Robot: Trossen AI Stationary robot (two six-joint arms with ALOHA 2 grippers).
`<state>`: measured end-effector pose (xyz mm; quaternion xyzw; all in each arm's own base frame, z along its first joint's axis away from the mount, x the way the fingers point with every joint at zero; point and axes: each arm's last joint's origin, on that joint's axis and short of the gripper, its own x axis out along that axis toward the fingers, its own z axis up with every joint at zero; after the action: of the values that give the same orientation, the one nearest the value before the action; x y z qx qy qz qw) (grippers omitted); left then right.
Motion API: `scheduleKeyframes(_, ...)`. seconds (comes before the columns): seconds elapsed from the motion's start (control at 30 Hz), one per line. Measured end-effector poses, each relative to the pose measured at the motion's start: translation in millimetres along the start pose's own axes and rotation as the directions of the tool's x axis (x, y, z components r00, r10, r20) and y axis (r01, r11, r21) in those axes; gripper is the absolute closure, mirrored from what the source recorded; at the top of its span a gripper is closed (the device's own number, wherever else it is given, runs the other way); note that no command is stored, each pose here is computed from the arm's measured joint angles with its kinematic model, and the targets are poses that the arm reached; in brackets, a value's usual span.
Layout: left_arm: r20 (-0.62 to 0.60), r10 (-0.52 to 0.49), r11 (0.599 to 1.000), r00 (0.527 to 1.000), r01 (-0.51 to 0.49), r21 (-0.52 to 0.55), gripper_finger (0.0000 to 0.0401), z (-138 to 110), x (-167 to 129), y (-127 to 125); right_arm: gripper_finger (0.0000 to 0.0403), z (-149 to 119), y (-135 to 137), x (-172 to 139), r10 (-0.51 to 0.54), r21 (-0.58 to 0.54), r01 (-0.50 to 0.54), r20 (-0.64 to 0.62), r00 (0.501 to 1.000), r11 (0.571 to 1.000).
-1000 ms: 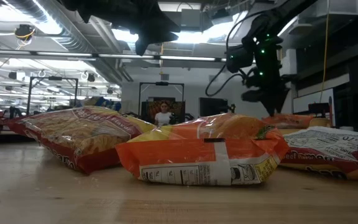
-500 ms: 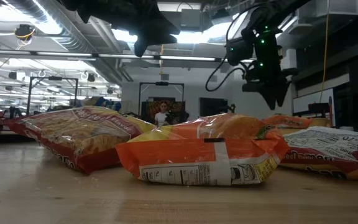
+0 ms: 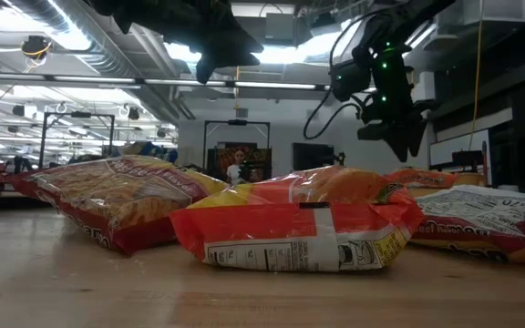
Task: Sort Maruchan noodles
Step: Put the orange noodle pack into the yellow bin
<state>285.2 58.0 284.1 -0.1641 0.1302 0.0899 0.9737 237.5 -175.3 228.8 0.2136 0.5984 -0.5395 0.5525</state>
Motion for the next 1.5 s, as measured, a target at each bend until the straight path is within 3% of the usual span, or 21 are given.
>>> scheduleKeyframes(0.27, -0.005, 0.001, 1.000, 1.000, -0.001, -0.001, 0.0301, -0.5, 0.0, 0.0, 0.0260, 6.1, 8.9, 19.4, -0.054, -0.055, 0.051, -0.041, 0.998, 0.997)
scheduleKeyframes(0.47, -0.014, 0.009, 1.000, 1.000, -0.009, -0.001, 0.0301, -1.5, 0.0, 0.5, 0.0262, 18.2, -1.4, 28.6, -0.046, -0.006, 0.046, -0.020, 0.999, 0.999)
scheduleKeyframes(0.67, -0.018, 0.016, 1.000, 1.000, -0.016, 0.006, 0.0301, -2.0, 0.0, 0.8, 0.0292, 27.3, -5.8, 33.4, 0.006, 0.028, -0.007, 0.004, 1.000, 1.000)
scheduleKeyframes(0.93, -0.026, 0.018, 1.000, 1.000, -0.018, 0.007, 0.0301, -2.7, 0.0, 1.0, 0.0320, 16.0, -2.5, 13.1, 0.087, -0.041, -0.086, 0.008, 0.996, 0.995)
scheduleKeyframes(1.13, -0.032, 0.010, 1.000, 0.999, -0.010, 0.007, 0.0301, -3.1, 0.0, 0.8, 0.0341, -10.6, -2.3, -4.7, 0.107, -0.093, -0.122, -0.147, 0.983, 0.988)
scheduleKeyframes(1.33, -0.033, 0.007, 1.000, 0.999, -0.007, 0.011, 0.0301, -3.2, -0.1, 0.8, 0.0379, -17.1, 17.2, -13.3, 0.166, -0.138, -0.180, -0.105, 0.980, 0.974)
scheduleKeyframes(1.5, -0.033, 0.007, 1.000, 0.999, -0.006, 0.011, 0.0301, -3.2, 0.0, 0.8, 0.0398, -16.1, 22.3, -7.3, 0.126, -0.175, -0.144, -0.109, 0.986, 0.974)
